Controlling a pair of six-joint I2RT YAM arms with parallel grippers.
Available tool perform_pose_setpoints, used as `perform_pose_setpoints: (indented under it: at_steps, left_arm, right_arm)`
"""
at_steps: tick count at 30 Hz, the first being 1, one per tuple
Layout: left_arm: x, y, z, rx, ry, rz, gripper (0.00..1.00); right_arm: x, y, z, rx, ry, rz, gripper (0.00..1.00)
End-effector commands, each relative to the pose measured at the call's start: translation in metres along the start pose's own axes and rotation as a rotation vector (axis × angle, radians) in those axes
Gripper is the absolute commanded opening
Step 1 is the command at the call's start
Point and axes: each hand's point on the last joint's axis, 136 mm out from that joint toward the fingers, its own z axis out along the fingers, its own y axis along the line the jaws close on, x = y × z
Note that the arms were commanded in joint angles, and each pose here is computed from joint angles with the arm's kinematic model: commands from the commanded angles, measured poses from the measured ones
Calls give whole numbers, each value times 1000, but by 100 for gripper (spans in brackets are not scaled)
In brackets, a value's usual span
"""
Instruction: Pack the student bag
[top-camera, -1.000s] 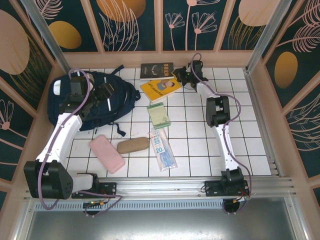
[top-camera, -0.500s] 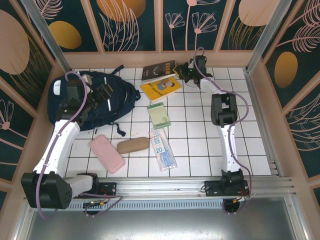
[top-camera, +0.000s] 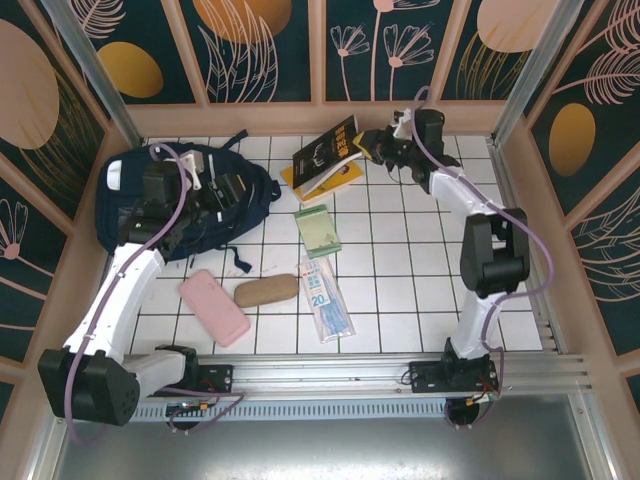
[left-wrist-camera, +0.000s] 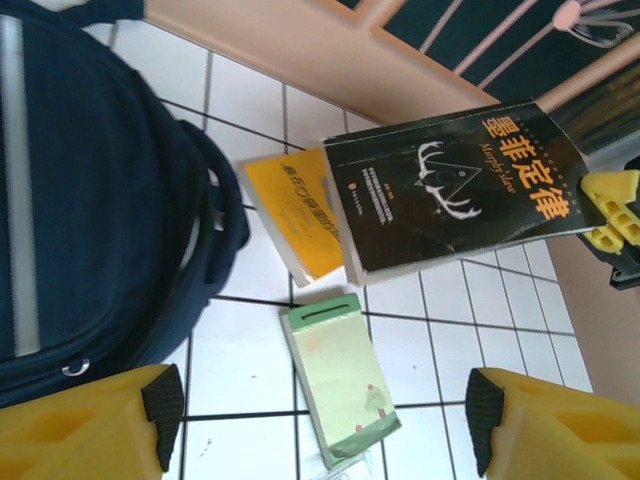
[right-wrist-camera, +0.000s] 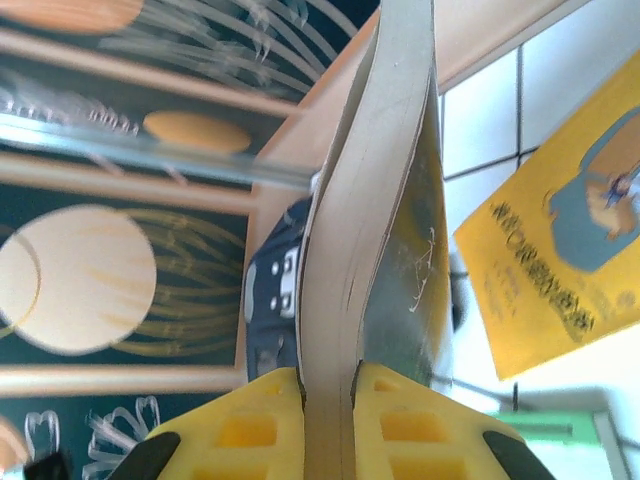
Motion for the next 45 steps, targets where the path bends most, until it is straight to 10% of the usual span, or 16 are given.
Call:
perform_pose_setpoints:
  at_steps: [1, 15, 29, 45]
  left_arm:
    - [-8, -22, 5, 74, 10, 107, 76]
    - [21, -71, 54, 516, 225, 37, 84]
    - [64, -141, 30, 866, 385, 5, 81]
    - [63, -141, 28, 851, 329, 1, 0]
  right_arm:
    - [30, 57, -31, -167, 71, -177, 0]
    - [142, 128, -96, -358, 271, -322, 0]
    - [139, 134, -110, -395, 232, -246, 0]
    - [101, 98, -106, -269, 84, -163, 0]
